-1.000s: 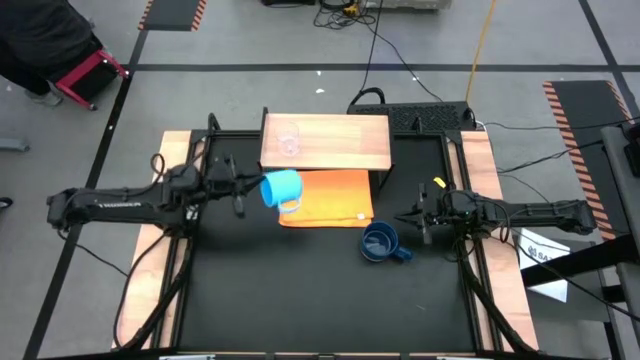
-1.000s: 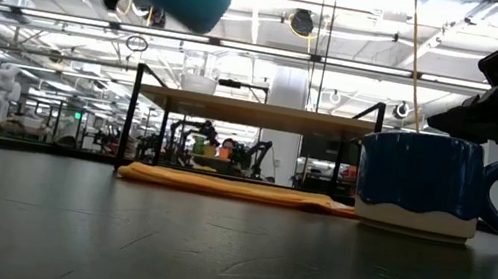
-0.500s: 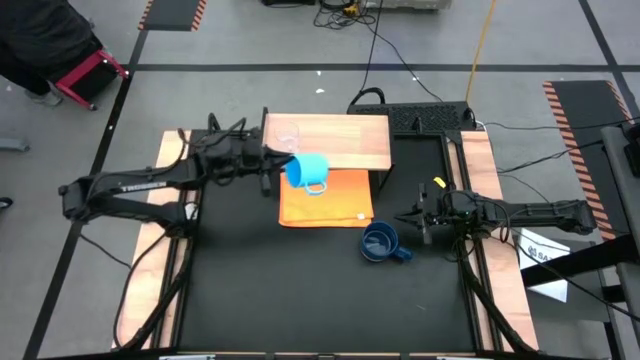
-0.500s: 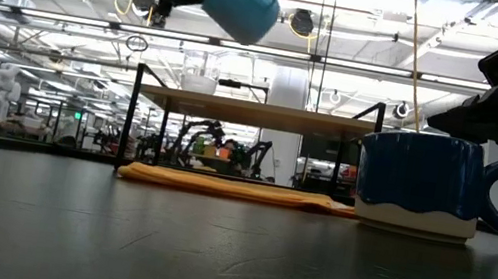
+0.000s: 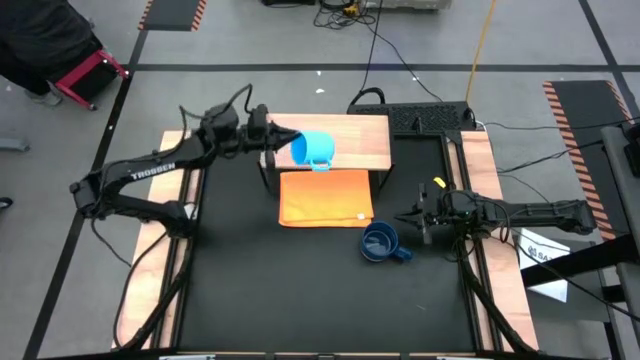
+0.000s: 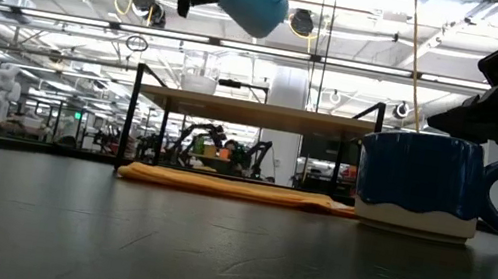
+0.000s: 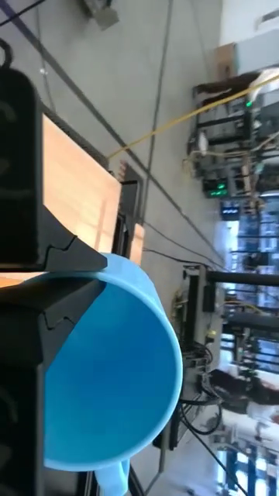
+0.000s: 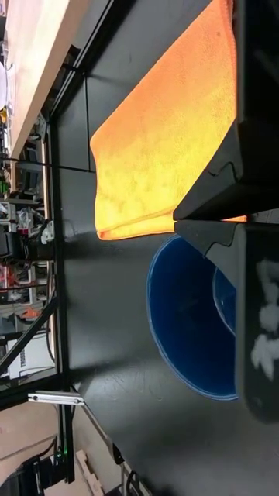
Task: Stack small to large cups/mugs on shelf
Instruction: Put the light blue mug on the shelf
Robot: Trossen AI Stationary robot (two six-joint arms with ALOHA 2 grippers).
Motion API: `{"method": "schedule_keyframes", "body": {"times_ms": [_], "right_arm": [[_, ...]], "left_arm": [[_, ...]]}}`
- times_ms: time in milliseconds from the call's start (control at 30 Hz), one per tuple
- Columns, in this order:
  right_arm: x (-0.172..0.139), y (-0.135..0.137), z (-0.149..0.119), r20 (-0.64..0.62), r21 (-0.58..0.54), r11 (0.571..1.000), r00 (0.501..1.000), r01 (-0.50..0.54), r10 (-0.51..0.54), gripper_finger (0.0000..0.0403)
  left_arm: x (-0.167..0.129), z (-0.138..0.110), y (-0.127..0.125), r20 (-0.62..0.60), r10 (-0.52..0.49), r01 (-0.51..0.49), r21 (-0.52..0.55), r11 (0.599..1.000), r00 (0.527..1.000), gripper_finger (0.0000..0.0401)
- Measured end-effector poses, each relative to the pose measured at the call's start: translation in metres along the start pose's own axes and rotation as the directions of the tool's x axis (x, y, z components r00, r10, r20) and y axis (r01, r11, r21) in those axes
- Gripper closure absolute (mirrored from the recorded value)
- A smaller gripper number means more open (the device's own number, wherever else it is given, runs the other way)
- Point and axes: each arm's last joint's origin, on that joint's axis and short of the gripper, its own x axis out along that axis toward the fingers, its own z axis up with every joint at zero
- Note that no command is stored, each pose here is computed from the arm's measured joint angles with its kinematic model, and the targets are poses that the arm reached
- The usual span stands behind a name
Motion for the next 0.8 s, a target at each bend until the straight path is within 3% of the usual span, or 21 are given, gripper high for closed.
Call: {"method": "schedule_keyframes", "body": {"times_ms": [333,633,800], "right_arm": [[0.000,0.000,0.000,0.000,-0.009,1.000,1.000,0.000,0.000,0.0403],[0.000,0.000,0.000,0.000,-0.009,1.000,1.000,0.000,0.000,0.0403],[0.000,0.000,0.000,-0.001,-0.009,1.000,1.000,0.000,0.000,0.0403]], "left_arm": [[0.021,0.053,0.017,-0.190,-0.054,0.058,0.015,0.998,0.980,0.0397],[0.044,0.063,0.037,-0.277,-0.094,0.099,0.005,0.995,0.956,0.0397],[0.051,0.064,0.055,-0.332,-0.070,0.070,-0.010,0.997,0.941,0.0397]]}}
